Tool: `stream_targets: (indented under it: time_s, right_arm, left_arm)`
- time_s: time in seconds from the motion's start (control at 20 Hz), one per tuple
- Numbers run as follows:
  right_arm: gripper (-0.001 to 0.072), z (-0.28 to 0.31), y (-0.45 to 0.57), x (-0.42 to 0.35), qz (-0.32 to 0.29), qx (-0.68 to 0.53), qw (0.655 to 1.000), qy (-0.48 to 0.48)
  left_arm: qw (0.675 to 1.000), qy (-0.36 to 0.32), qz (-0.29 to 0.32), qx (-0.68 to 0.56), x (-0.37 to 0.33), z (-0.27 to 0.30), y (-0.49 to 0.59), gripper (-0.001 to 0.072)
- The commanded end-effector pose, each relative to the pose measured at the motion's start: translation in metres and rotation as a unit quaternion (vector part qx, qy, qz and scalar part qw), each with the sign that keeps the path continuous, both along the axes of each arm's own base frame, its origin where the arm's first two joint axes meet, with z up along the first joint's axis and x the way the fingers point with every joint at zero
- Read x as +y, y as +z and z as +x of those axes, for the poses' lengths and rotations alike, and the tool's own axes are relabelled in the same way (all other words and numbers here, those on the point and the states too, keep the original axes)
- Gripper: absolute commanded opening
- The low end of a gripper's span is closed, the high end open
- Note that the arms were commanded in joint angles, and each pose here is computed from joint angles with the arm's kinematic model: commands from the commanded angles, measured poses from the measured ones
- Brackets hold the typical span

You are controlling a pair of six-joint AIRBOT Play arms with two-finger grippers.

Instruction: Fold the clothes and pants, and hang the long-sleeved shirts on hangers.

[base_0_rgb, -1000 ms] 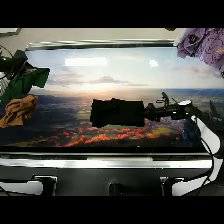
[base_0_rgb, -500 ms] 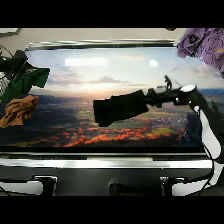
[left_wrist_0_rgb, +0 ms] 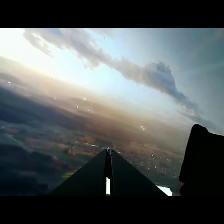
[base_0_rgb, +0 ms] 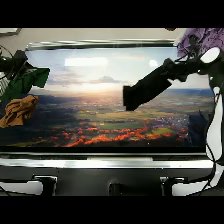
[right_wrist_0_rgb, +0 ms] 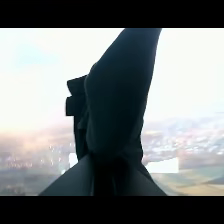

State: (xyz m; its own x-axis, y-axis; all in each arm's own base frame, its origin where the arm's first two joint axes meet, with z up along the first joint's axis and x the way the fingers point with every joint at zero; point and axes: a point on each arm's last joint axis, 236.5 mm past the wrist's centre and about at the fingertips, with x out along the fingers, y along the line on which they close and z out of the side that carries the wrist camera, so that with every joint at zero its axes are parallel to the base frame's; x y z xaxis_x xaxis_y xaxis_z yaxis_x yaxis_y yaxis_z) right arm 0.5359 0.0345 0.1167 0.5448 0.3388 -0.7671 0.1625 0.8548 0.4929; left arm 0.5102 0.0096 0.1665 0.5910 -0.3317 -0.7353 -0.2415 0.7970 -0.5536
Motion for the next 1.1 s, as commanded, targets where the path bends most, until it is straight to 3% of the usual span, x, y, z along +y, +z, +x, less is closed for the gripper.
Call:
stream_targets:
  time_s: [0.0,0.2,0.5,0.8,1.05]
  right_arm:
    - [0.0026,0.008,0.032,-0.05,-0.023,-0.018,0.995,-0.091]
    - [0.0026,0.006,0.049,-0.117,0.002,-0.036,0.986,-0.162]
    - [0.0025,-0.031,0.046,-0.223,-0.013,-0.022,0.971,-0.239]
    - [0.0024,-0.12,-0.003,-0.305,-0.015,0.067,0.955,-0.29]
    - [0.0025,-0.205,-0.061,-0.307,-0.006,0.123,0.934,-0.336]
  left_arm:
    - [1.0,0.0,0.0,0.0,0.0,0.0,0.0,0.0016]
    - [1.0,0.0,0.0,0.0,0.0,0.0,0.0,0.0016]
    - [1.0,-0.002,-0.002,0.002,-0.001,-0.001,0.0,0.0016]
    - [1.0,-0.005,-0.003,0.008,-0.002,-0.004,-0.002,0.0016]
    - [1.0,-0.004,-0.002,0.008,-0.002,-0.004,-0.002,0.0015]
